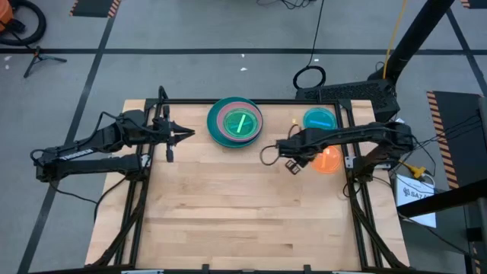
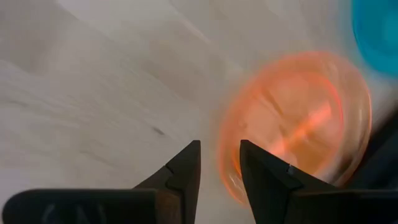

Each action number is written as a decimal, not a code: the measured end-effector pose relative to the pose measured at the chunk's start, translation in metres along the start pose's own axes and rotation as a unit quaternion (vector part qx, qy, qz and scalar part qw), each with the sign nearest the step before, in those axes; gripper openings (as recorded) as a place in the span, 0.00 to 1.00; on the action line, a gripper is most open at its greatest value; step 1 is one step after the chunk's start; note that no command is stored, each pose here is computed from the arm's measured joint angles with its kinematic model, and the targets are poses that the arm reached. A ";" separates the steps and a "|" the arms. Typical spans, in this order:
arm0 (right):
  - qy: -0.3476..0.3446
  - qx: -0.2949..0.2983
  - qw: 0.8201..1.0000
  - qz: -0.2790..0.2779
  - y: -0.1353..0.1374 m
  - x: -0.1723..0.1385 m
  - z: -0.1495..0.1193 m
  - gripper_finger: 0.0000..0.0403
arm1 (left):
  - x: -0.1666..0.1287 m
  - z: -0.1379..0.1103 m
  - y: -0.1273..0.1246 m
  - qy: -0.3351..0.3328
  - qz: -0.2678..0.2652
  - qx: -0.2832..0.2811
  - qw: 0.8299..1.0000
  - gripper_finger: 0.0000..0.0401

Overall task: Stack plastic plates
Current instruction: Stack the orange plate on top of the green plate

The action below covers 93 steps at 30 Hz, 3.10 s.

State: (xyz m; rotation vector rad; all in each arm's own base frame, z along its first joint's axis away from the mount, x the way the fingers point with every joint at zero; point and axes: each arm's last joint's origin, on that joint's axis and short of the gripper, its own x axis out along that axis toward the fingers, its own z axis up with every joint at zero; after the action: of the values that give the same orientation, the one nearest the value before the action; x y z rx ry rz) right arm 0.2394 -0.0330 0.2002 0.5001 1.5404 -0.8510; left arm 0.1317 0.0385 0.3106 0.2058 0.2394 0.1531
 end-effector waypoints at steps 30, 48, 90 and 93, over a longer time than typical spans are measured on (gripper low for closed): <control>-0.020 0.103 0.993 0.054 -0.021 0.042 -0.025 0.27 | 0.000 0.001 0.000 -0.006 0.002 0.019 1.000 0.09; 0.005 0.078 0.997 0.003 -0.011 0.064 -0.018 0.22 | 0.000 0.001 0.000 -0.006 0.002 0.019 1.000 0.09; -0.199 -0.118 0.970 0.070 0.017 -0.061 0.033 0.00 | 0.000 0.003 0.001 -0.013 0.004 0.020 1.000 0.09; -0.250 -0.179 0.948 0.081 0.023 -0.070 0.041 0.00 | 0.000 0.003 0.001 -0.016 0.005 0.020 1.000 0.09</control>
State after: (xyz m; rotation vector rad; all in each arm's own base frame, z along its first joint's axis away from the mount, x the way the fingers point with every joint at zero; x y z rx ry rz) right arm 0.2948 -0.0386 0.2636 0.1248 1.1272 -0.5008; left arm 0.1326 0.0389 0.3136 0.2491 0.2108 0.1547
